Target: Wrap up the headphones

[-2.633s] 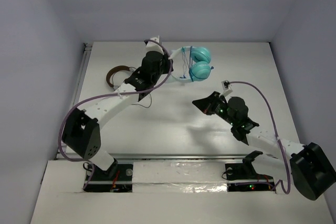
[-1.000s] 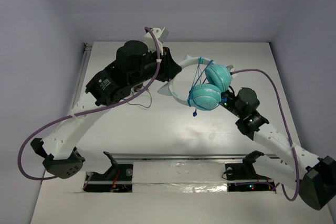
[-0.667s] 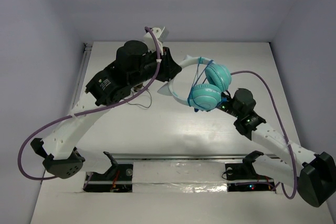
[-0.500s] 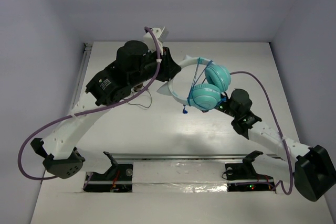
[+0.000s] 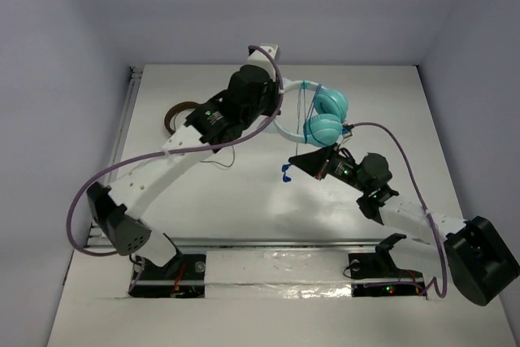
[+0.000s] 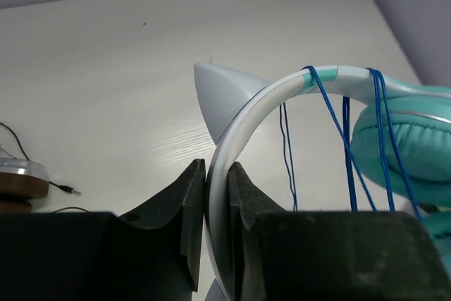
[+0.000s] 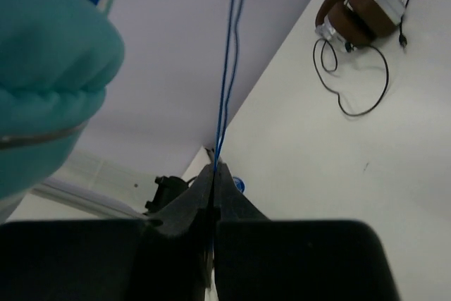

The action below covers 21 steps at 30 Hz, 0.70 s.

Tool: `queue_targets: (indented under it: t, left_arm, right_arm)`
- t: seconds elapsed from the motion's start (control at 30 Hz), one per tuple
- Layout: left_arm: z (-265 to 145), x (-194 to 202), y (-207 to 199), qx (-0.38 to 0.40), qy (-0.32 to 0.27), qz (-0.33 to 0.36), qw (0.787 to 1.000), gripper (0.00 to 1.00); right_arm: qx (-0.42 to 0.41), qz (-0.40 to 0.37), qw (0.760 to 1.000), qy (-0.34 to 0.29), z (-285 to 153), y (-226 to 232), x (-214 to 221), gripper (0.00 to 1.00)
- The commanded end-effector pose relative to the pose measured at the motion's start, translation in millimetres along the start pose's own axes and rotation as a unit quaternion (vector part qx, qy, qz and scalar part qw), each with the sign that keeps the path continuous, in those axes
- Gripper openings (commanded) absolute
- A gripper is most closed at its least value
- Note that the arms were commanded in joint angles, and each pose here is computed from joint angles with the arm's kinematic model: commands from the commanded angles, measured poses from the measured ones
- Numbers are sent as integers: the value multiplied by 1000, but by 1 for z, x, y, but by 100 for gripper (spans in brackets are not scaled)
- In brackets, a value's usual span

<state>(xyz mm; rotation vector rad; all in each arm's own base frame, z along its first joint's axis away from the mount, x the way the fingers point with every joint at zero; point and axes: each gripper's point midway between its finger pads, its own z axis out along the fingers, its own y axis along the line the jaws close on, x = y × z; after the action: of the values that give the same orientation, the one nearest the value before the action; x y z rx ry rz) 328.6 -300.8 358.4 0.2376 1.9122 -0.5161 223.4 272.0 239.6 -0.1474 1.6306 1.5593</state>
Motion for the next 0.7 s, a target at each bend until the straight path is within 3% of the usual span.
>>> queue_targets:
  t: [0.0, 0.37, 0.53, 0.67]
  left_arm:
    - [19, -58, 17, -41, -127, -48, 990, 0]
    - [110, 20, 67, -102, -99, -67, 988, 0]
    - [136, 57, 122, -114, -85, -160, 977, 0]
    - [148, 108, 141, -124, -53, -203, 970, 0]
  right_arm:
    - [-33, 61, 997, -16, -3, 16, -2, 0]
    - [-7, 171, 983, -64, 1, -19, 0, 0]
    - [45, 213, 970, -105, 0, -57, 3, 0]
    - [103, 227, 960, -129, 0, -94, 8, 0]
